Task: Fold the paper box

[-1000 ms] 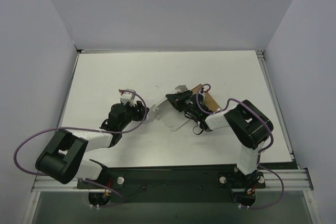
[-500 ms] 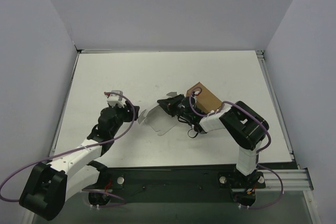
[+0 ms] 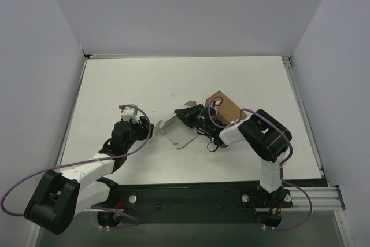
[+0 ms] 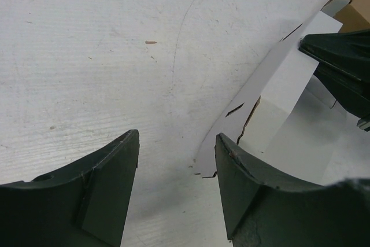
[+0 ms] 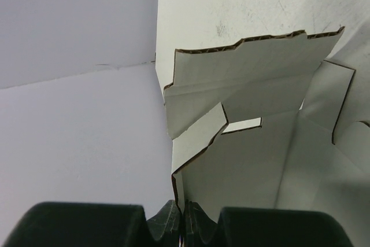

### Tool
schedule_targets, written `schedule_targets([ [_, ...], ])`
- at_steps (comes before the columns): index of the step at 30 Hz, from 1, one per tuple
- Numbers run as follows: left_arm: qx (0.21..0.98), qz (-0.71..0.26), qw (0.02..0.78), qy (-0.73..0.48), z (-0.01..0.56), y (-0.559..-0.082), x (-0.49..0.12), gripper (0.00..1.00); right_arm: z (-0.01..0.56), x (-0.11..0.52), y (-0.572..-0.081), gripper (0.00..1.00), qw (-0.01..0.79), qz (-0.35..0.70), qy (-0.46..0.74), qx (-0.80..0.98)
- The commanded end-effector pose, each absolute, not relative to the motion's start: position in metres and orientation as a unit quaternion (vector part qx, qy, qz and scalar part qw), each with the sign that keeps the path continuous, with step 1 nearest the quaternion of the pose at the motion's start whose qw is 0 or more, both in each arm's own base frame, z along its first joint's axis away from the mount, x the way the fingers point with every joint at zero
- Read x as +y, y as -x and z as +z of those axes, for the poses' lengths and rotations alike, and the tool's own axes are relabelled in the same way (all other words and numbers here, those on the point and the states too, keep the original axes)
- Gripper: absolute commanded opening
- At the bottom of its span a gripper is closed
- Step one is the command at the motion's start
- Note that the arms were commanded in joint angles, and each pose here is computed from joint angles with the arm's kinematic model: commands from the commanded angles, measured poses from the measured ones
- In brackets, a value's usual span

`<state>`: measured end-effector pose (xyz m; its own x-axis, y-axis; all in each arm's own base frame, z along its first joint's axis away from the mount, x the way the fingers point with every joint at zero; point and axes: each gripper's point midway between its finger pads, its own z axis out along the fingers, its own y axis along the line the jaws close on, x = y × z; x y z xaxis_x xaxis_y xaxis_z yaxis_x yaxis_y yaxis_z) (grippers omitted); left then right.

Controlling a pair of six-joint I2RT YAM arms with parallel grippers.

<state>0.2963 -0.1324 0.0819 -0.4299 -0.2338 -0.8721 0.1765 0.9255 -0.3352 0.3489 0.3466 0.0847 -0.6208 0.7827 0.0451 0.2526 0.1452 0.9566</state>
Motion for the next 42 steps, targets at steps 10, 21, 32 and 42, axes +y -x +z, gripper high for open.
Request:
schedule_targets([
  [10,0.834,-0.22,0.505,-0.008,0.06,-0.303,-0.155,0.64,0.058,0.333,-0.35,0.0,0.252,0.512,-0.373,0.731],
  [21,0.821,-0.247,0.509,-0.08,0.057,-0.31,-0.196,0.64,0.054,0.333,-0.349,0.0,0.248,0.514,-0.376,0.73],
  [32,0.796,-0.251,0.536,-0.127,0.071,-0.316,-0.224,0.61,0.051,0.326,-0.347,0.0,0.255,0.513,-0.379,0.727],
  [42,0.769,-0.272,0.549,-0.183,0.082,-0.314,-0.253,0.49,0.047,0.323,-0.345,0.0,0.256,0.508,-0.381,0.728],
])
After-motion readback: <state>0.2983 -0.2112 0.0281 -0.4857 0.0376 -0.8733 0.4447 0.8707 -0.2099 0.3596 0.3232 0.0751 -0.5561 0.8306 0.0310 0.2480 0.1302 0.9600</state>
